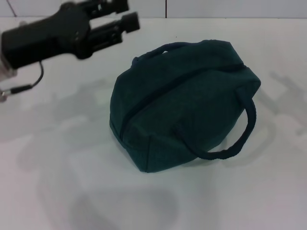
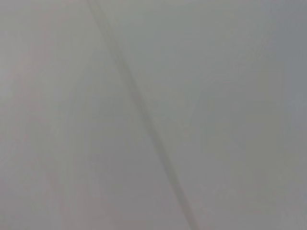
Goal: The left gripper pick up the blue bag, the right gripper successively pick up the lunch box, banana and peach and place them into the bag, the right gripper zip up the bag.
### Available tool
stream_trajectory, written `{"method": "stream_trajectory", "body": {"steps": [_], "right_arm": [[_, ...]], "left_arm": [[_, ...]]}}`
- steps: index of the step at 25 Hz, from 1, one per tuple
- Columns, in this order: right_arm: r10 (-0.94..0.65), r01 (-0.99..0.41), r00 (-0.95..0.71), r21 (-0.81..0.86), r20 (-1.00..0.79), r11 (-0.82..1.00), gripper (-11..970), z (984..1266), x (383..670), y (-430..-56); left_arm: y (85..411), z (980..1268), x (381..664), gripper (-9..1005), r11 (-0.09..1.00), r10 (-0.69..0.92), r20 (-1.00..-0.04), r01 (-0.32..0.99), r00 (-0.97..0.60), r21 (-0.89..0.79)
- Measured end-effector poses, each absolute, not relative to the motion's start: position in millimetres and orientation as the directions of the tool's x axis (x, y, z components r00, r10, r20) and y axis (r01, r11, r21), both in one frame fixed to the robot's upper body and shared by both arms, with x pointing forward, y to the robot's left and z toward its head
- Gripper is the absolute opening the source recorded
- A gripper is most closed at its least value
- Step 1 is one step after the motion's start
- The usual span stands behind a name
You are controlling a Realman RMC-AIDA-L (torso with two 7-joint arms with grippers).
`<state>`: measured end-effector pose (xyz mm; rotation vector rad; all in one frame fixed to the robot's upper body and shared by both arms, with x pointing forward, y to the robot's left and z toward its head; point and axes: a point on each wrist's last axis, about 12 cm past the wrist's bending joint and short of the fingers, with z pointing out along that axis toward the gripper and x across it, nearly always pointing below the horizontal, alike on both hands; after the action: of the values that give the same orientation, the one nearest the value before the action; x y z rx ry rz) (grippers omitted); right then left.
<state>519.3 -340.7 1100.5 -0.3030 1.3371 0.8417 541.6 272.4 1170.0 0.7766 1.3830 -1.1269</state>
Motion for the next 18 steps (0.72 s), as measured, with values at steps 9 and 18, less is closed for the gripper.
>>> {"method": "stream_trajectory", "body": {"steps": [9, 18], "right_arm": [[0.128, -0.917, -0.15, 0.186, -0.98, 0.353, 802, 1170, 558, -312], [-0.152, -0.956, -0.256, 0.227, -0.955, 0.186, 816, 1167, 577, -263]], "left_arm": [[285, 1132, 511, 682, 0.332, -0.142, -0.984, 0.932, -0.103, -0.146], [279, 1125, 504, 894, 0.275, -0.111, -0.989, 0.953, -0.099, -0.127]]}}
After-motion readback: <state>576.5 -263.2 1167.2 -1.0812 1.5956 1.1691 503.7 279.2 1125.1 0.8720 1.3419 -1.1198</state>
